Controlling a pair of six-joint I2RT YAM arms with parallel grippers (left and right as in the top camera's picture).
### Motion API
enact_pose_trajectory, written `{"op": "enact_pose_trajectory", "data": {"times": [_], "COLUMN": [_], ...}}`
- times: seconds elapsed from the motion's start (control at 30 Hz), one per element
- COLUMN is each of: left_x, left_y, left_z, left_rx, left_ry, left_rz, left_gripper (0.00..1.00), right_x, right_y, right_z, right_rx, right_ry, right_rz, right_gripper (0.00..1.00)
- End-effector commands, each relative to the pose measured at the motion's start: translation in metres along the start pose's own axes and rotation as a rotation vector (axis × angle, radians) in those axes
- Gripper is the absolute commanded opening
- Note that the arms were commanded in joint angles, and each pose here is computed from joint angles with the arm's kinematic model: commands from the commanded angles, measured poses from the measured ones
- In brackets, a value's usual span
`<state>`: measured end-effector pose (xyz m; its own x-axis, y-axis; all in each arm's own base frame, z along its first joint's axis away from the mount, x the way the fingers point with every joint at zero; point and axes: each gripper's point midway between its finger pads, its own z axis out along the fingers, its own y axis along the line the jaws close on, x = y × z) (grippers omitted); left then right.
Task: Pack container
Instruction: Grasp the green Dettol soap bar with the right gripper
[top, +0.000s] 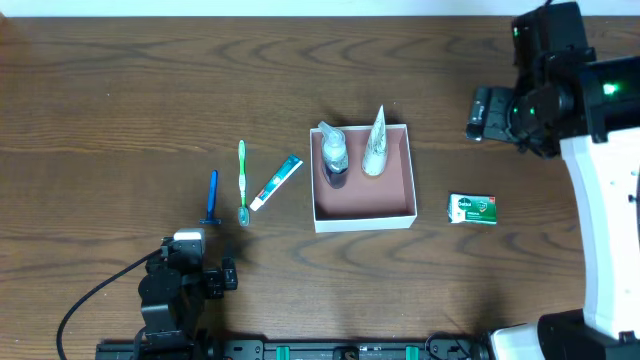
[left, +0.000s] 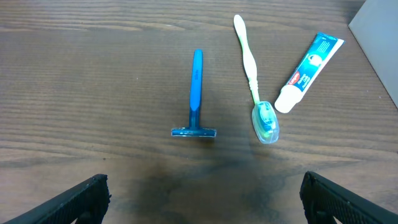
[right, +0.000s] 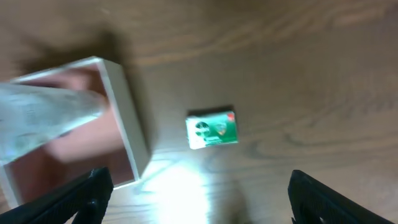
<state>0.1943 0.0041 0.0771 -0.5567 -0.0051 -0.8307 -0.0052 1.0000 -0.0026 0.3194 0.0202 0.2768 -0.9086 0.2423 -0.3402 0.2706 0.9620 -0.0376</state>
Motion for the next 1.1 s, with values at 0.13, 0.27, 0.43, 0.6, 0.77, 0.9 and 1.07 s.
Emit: {"op": "enact_pose_trajectory", "data": {"times": [0.13, 0.27, 0.43, 0.6, 0.77, 0.9, 1.07], "left_x": [0.003, 0.004, 0.004, 0.004, 0.004, 0.003, 0.004], "left_y": [-0.002, -0.002, -0.002, -0.002, -0.002, -0.002, -0.002], "left_z": [0.002, 0.002, 0.002, 0.002, 0.002, 0.002, 0.002], "left_rx": [0.013, 0.013, 0.013, 0.013, 0.013, 0.013, 0.013], "left_ry": [0.008, 0.008, 0.008, 0.008, 0.008, 0.008, 0.008], "left_rz": [-0.017, -0.017, -0.017, -0.017, -0.017, -0.017, -0.017], "left_gripper": [0.98, 0.98, 0.98, 0.98, 0.98, 0.98, 0.98], "right_x": [0.047, 0.080, 0.105, 0.112, 0.111, 0.115, 0.123], "right_y": [0.002, -0.006, -0.007, -0.018, -0.013, -0.012, -0.015], "right_z": [0.090, 0.132, 0.167, 0.193, 0.212, 0.228, 0.241], "right_rx": [0.037, 0.095, 0.087, 0.106, 0.042, 0.028, 0.024], "right_ry": [0.231, 0.312, 0.371, 0.354, 0.331, 0.305, 0.290], "right_rz": [0.095, 0.311, 0.497, 0.662, 0.753, 0.815, 0.868], "right_gripper": [0.90, 0.91, 0.93, 0.94, 0.92, 0.91, 0.88]}}
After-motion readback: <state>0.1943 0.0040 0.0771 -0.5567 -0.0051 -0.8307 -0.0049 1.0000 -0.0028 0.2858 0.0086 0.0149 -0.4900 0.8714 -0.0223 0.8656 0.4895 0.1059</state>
